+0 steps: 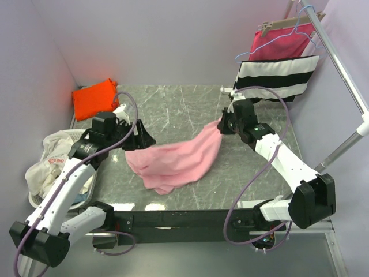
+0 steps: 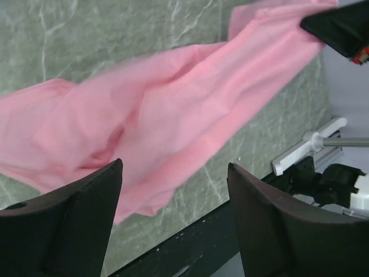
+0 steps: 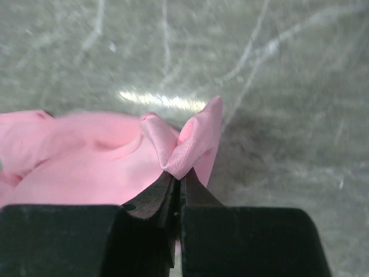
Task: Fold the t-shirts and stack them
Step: Flatten out the tshirt
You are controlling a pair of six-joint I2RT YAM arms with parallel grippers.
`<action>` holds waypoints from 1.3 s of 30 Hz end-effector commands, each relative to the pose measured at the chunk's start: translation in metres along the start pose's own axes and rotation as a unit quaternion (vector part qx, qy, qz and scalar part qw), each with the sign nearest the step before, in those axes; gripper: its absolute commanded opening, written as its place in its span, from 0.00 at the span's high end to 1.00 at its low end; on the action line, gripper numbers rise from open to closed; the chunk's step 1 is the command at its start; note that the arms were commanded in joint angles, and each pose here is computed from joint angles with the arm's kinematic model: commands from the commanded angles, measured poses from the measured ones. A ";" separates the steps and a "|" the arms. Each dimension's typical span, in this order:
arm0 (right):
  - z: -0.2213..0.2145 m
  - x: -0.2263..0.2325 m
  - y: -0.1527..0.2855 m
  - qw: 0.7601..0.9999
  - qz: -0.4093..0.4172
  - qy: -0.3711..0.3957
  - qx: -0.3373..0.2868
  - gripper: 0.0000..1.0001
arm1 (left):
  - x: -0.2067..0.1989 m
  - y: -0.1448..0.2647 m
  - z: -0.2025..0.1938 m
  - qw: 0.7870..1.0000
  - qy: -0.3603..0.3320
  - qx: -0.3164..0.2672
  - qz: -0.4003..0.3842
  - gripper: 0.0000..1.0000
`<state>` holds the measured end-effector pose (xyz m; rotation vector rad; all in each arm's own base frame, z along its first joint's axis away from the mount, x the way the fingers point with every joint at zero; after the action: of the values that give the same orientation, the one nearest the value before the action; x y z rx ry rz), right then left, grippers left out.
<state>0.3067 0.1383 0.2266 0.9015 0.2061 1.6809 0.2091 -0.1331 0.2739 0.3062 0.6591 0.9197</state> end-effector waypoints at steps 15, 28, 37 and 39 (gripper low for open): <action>0.009 -0.004 -0.001 1.000 -0.018 -0.002 -0.017 1.00 | 0.066 -0.126 -0.031 0.987 0.003 0.081 0.135 0.23; 0.010 -0.002 -0.010 1.000 -0.017 0.000 -0.013 1.00 | 0.079 -0.145 -0.100 0.959 0.006 0.211 0.186 0.25; 0.011 -0.005 -0.010 1.000 -0.018 0.002 -0.017 1.00 | 0.079 -0.163 -0.107 0.958 0.002 0.223 0.183 0.67; 0.010 -0.006 -0.009 1.000 -0.017 0.000 -0.017 1.00 | 0.076 -0.164 -0.101 0.961 -0.001 0.212 0.179 0.99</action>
<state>0.3092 0.1338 0.2059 0.9176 0.2688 1.6171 0.2727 -0.1603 0.0777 0.8527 0.8430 1.1237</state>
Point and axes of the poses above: each gripper's point midway between its finger pads, its own y axis back along the fingers, its own x axis along the line the jaws close on, z = x × y, the point moved 6 cm from there along y, back along the fingers, and after that the axes turned 13 degrees about -y, right-handed, at the moved point
